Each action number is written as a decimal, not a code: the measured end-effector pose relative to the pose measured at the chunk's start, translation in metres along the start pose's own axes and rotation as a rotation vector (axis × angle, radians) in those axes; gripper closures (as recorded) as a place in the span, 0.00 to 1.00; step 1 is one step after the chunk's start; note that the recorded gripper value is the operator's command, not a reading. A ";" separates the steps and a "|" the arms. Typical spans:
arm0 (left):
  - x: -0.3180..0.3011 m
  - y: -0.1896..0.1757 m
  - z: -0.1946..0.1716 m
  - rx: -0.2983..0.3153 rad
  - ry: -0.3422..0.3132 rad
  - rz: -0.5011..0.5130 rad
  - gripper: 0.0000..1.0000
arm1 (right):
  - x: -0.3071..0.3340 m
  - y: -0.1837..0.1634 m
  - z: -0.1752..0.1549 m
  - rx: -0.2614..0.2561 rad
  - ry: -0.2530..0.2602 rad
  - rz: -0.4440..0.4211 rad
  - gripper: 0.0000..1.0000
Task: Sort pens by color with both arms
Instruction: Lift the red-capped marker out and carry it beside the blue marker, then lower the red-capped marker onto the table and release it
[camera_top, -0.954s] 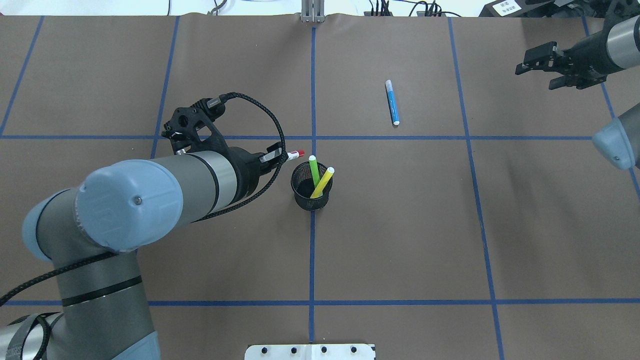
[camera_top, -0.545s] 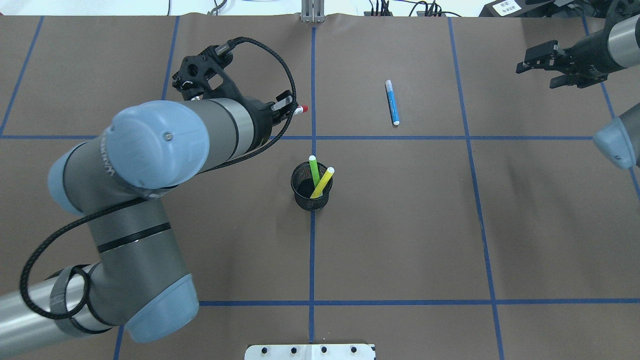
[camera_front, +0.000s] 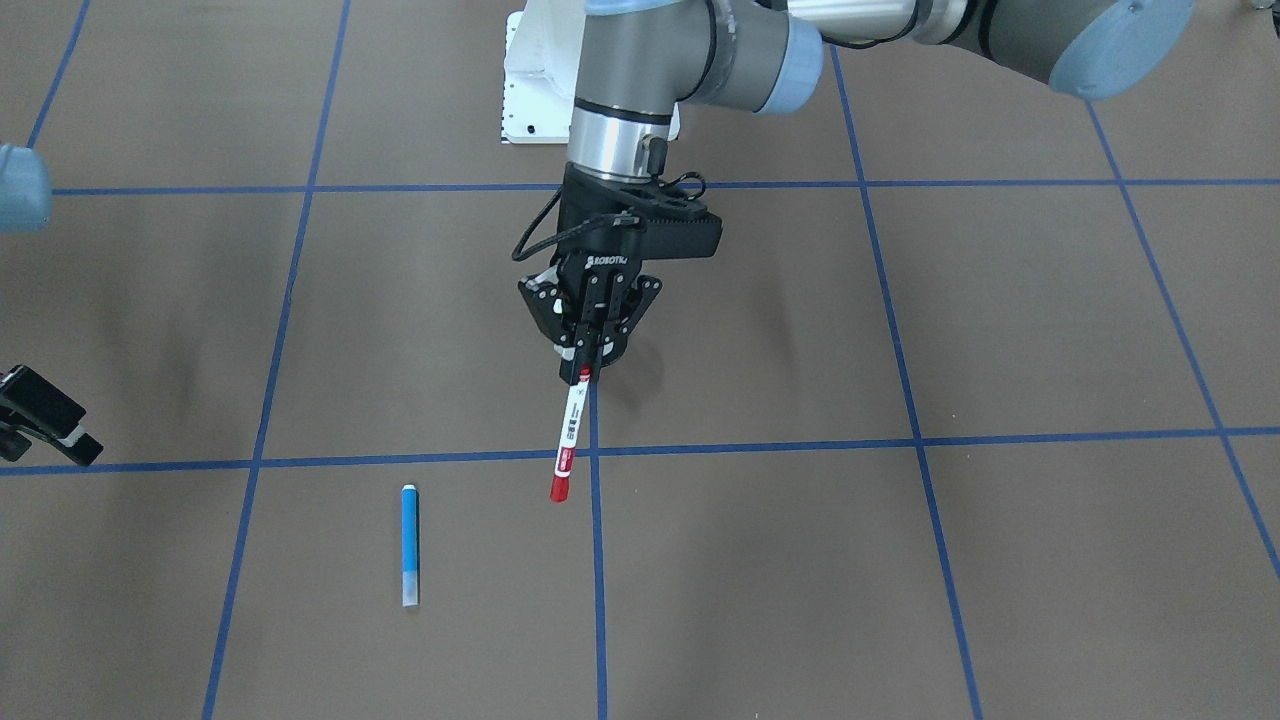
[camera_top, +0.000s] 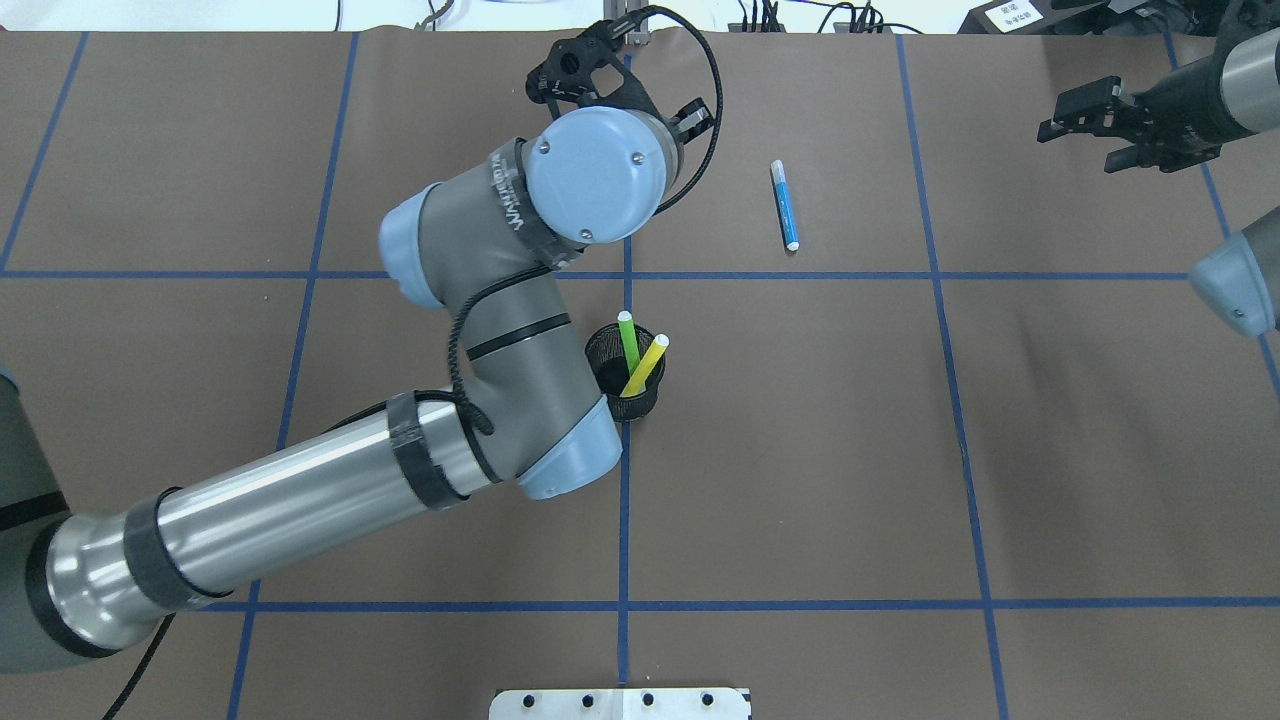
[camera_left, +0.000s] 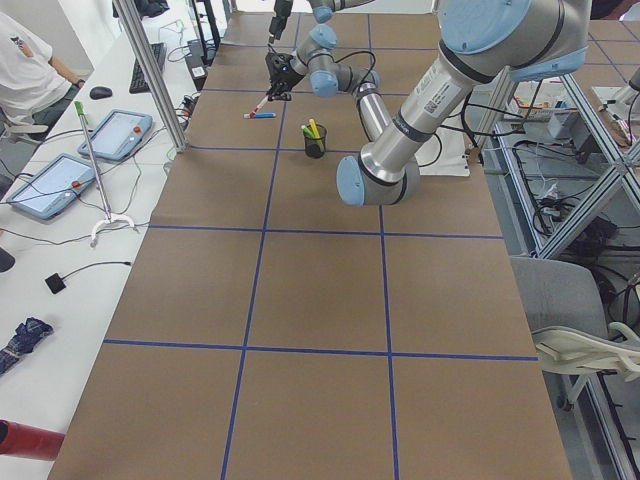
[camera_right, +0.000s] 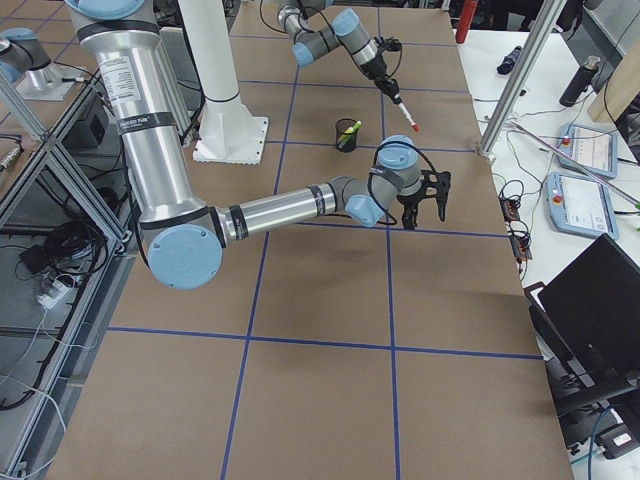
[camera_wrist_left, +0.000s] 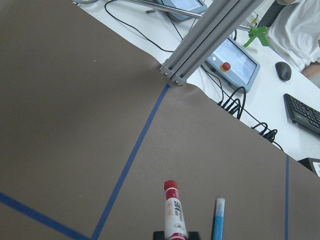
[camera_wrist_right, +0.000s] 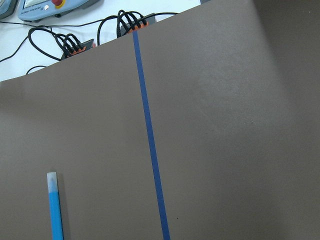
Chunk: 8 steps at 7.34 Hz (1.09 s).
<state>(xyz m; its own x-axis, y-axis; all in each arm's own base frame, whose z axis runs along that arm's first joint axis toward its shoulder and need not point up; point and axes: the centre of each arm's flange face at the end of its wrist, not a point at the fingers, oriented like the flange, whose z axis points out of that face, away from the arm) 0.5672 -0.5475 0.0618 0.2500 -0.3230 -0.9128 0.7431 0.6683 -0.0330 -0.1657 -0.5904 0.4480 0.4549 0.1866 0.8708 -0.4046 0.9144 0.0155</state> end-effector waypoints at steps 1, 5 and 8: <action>0.009 0.006 0.029 0.024 -0.006 0.019 1.00 | 0.001 0.000 0.001 0.000 0.002 0.002 0.00; 0.015 0.033 0.095 0.074 -0.061 0.073 1.00 | 0.002 -0.001 0.002 0.010 0.009 0.004 0.00; 0.014 0.050 0.102 0.074 -0.077 0.091 0.95 | 0.006 -0.002 0.004 0.014 0.017 0.008 0.00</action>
<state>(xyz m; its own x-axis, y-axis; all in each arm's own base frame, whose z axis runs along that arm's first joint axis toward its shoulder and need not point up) 0.6707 -0.5870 0.0892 0.3630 -0.3154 -0.8768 0.7583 0.6469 0.0812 -0.1651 -0.5924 0.4547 0.4652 0.2001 0.8623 -0.4196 0.9076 0.0158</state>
